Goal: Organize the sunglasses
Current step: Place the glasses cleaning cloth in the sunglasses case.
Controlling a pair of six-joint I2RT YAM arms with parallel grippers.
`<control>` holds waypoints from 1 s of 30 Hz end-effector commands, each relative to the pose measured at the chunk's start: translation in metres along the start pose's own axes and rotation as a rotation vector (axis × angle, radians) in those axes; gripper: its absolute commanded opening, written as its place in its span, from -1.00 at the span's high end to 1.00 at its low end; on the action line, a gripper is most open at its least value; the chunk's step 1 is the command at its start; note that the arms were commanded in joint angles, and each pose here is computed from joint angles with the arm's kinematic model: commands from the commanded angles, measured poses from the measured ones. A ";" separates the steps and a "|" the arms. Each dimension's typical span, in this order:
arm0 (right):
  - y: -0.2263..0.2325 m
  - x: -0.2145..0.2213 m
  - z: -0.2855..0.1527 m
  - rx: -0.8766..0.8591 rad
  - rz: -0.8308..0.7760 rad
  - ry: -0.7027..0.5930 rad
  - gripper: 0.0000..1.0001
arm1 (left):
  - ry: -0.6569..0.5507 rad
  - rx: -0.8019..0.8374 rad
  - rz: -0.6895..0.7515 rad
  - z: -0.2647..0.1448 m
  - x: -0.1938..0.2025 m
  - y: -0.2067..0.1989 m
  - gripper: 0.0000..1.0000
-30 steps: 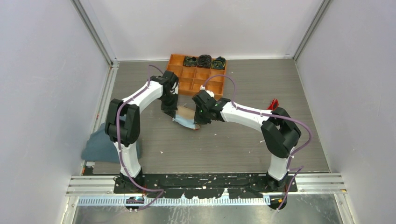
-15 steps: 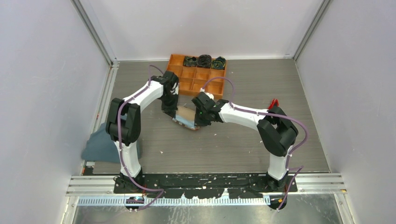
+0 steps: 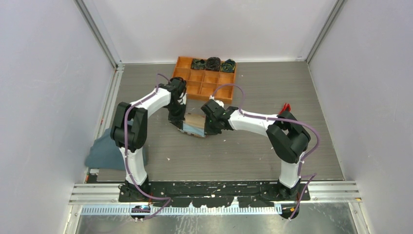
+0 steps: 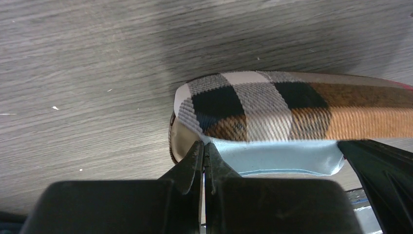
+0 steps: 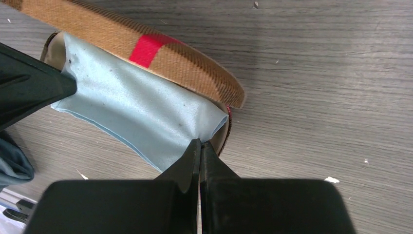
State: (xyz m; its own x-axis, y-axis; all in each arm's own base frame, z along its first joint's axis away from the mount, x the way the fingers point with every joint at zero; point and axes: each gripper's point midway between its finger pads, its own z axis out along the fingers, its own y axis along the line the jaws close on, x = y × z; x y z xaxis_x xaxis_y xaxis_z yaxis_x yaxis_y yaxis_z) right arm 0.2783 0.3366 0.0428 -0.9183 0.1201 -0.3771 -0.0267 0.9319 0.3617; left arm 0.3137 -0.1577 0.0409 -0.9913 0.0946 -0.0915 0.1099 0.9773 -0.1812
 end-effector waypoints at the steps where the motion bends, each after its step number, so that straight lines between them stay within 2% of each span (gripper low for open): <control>1: 0.000 0.001 0.003 -0.003 -0.006 -0.009 0.99 | -0.005 0.004 -0.008 0.001 0.005 0.002 0.99; 19: -0.005 -0.022 0.009 0.017 -0.081 -0.138 1.00 | -0.013 -0.044 -0.031 0.007 0.012 0.009 0.99; 30: -0.011 -0.016 0.013 0.039 -0.088 -0.121 0.99 | -0.012 -0.065 -0.037 0.008 0.013 0.013 0.99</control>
State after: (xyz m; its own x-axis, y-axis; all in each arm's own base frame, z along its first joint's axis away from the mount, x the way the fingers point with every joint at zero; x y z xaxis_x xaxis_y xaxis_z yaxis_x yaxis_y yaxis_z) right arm 0.2941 0.3327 0.0382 -0.8720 0.0832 -0.4824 -0.0886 0.9423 0.3227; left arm 0.3025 -0.1540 0.0275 -0.9953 0.0612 -0.0751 0.0729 0.9839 -0.1632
